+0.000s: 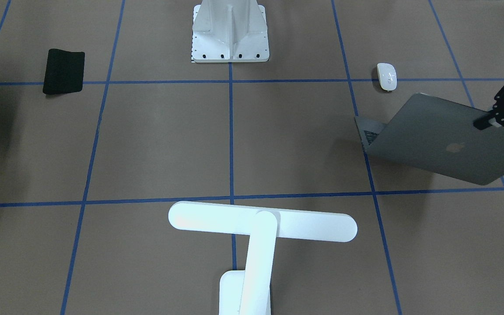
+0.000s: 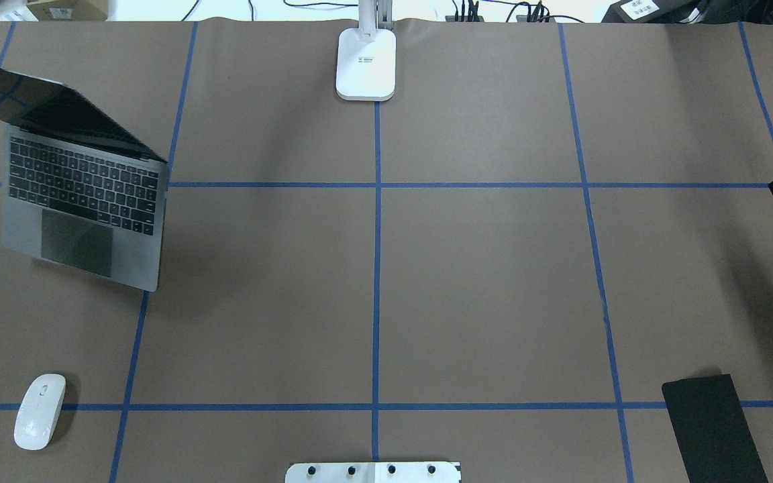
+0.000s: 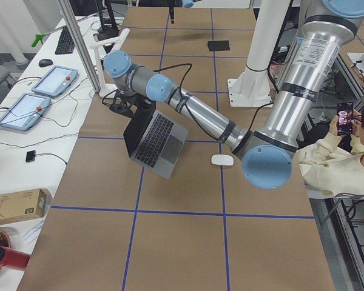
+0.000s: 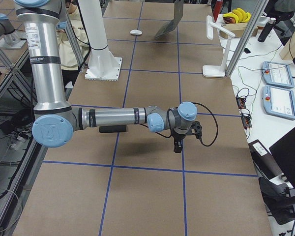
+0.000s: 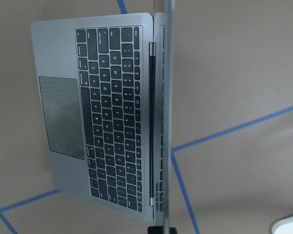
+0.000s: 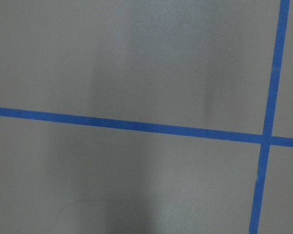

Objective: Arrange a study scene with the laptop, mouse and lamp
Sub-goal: 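Drag the laptop with the left gripper toward the white lamp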

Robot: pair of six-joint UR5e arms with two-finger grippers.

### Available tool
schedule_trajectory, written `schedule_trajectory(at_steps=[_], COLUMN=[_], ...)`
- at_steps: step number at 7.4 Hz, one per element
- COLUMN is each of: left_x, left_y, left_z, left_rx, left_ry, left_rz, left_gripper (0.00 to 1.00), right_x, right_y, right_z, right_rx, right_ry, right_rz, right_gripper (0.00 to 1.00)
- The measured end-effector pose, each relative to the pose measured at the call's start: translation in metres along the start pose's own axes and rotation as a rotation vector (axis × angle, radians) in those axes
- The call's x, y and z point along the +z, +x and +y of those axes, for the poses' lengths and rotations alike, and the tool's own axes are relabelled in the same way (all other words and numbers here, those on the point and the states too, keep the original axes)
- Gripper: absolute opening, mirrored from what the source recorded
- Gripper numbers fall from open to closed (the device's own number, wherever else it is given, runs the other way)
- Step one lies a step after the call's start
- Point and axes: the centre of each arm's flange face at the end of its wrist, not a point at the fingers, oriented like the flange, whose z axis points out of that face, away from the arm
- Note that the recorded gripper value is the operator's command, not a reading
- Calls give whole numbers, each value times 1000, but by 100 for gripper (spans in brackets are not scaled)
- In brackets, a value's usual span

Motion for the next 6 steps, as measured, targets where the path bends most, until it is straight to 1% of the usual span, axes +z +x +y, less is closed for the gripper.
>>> schedule_trajectory(at_steps=[1, 3, 4, 6], left_x=[12, 29, 40, 82], left_y=[16, 44, 55, 68], left_z=[32, 85, 109, 152], left_rx=[-16, -60, -90, -140], left_ry=[-11, -21, -18, 9], left_rz=[-14, -27, -20, 35], left_gripper=[0, 0, 0, 0], right_x=[2, 4, 5, 6], right_y=[2, 4, 5, 7], right_z=[3, 6, 7, 11], right_rx=[2, 7, 10, 15], right_ry=[-5, -11, -13, -18], right_rz=[-1, -4, -5, -10], right_gripper=[100, 100, 100, 100])
